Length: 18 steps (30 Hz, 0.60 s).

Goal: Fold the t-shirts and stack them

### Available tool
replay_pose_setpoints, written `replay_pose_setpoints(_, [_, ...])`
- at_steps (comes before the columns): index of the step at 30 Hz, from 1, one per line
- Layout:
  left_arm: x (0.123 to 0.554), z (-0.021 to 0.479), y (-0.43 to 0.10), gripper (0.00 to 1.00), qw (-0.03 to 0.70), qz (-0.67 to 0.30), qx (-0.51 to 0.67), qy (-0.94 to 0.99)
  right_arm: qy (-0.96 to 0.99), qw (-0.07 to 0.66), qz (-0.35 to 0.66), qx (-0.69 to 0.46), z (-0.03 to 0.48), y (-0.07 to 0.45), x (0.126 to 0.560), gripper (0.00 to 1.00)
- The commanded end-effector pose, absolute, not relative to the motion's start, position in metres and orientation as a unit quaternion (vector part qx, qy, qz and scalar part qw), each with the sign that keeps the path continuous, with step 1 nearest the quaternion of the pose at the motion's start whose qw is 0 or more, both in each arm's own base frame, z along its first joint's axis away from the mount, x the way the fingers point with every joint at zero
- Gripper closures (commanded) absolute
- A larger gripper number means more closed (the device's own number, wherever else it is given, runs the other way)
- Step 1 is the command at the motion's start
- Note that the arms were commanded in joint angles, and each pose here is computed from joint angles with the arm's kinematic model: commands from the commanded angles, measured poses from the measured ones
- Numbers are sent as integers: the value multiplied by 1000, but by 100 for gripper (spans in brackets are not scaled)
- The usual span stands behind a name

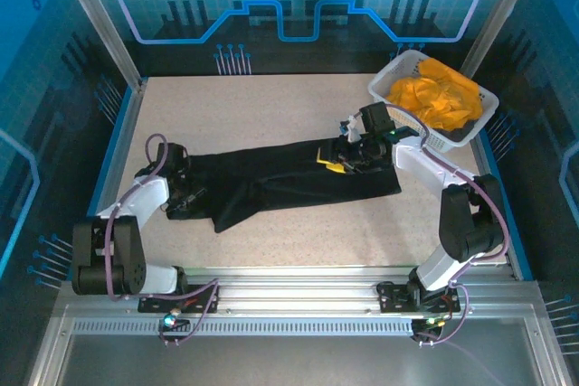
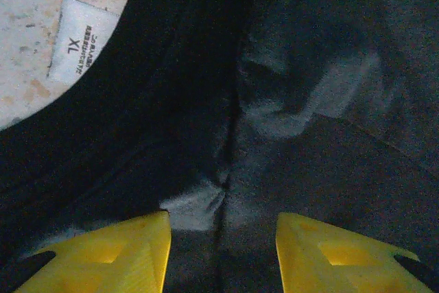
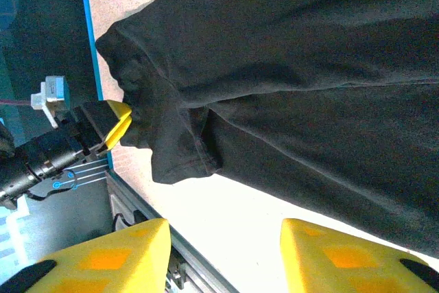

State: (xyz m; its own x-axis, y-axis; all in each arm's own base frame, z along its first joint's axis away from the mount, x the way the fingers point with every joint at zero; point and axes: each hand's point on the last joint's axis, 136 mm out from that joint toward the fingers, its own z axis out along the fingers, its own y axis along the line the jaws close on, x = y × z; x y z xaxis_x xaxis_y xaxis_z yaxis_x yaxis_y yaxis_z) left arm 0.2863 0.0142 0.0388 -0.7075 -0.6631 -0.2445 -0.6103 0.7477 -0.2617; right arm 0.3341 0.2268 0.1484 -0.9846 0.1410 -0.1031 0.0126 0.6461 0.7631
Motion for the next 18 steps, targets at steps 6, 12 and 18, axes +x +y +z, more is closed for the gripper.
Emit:
replay_pose_setpoints(6, [297,34,10,55,173,-112,-336,919,902,70,425,33,149,230,330,52])
replay_pose_setpoints(12, [288,51,2,56,159,-130,-377,903,902,69,424,36,147,230,333,52])
replay_pose_setpoints(18, [284,38,3,56,149,-120,-388,902,901,66,426,37,147,233,338,52])
